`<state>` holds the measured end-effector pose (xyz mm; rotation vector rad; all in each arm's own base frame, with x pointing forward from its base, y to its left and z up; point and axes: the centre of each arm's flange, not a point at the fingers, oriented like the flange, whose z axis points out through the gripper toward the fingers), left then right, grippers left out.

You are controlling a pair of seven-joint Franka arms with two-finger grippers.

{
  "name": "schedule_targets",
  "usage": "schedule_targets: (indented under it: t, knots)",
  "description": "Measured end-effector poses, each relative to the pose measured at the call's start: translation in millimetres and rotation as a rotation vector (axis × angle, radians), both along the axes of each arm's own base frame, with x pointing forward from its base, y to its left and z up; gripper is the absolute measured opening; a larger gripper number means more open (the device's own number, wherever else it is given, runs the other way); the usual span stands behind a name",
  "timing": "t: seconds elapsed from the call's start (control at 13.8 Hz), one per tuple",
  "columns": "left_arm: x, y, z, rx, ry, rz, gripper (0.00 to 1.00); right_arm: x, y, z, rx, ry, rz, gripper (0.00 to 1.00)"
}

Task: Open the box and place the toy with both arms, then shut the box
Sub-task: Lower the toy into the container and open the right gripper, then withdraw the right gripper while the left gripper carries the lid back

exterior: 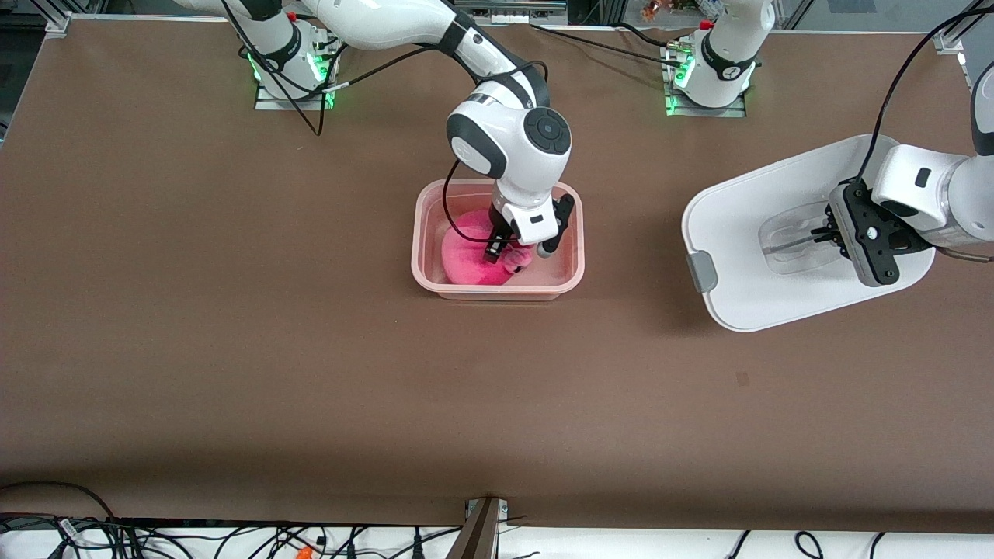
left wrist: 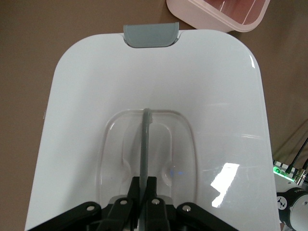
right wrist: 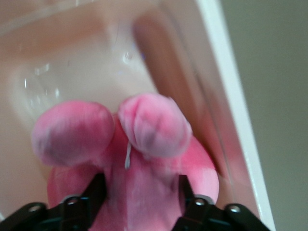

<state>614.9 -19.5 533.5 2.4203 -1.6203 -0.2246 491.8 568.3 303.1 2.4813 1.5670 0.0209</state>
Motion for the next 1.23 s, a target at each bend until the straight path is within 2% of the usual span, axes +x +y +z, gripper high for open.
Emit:
schedule_targets:
  t: [0.14, 0.22, 0.43, 0.65, 0.72, 0.8, 0.94, 1.09, 1.23]
  knots:
    - [0.0, 0.0, 0.0, 0.0, 0.0, 0.0, 0.07, -2.1, 9.7, 5.2, 0.056, -0.04, -0.061, 0.96]
    - [0.0, 0.0, 0.0, 0.0, 0.0, 0.0, 0.07, -2.3, 11.5, 7.8, 0.066, -0.048, -0.076, 1.0]
    - [0.0, -0.6, 0.1, 0.0, 0.0, -0.001, 0.07, 9.2, 4.1, 33.1, 0.075, -0.076, -0.115, 1.0]
    - [-0.1, -2.8, 0.2, -0.001, 0.0, -0.005, 0.07, 58.7, -47.7, 110.1, 0.114, -0.169, -0.224, 1.0]
    - [-0.1, -3.7, -0.1, -0.002, 0.0, -0.006, 0.07, 74.4, -72.9, 142.2, 0.139, -0.183, -0.271, 1.0]
    - [0.4, -4.7, -1.8, -0.007, 0.004, -0.008, 0.07, 84.8, -101.3, 173.7, 0.165, -0.164, -0.332, 1.0]
    - [2.3, -10.9, -8.7, -0.044, 0.017, -0.025, 0.07, 98.4, -162.9, 221.4, 0.213, -0.089, -0.464, 1.0]
    - [2.4, -32.6, -13.3, -0.094, 0.019, -0.13, 0.07, 107.2, -225.8, 250.6, 0.234, -0.068, -0.575, 1.0]
    - [-0.2, -72.8, -7.7, -0.136, -0.012, -0.226, 0.07, 99.5, -283.0, 270.8, 0.241, -0.05, -0.683, 1.0]
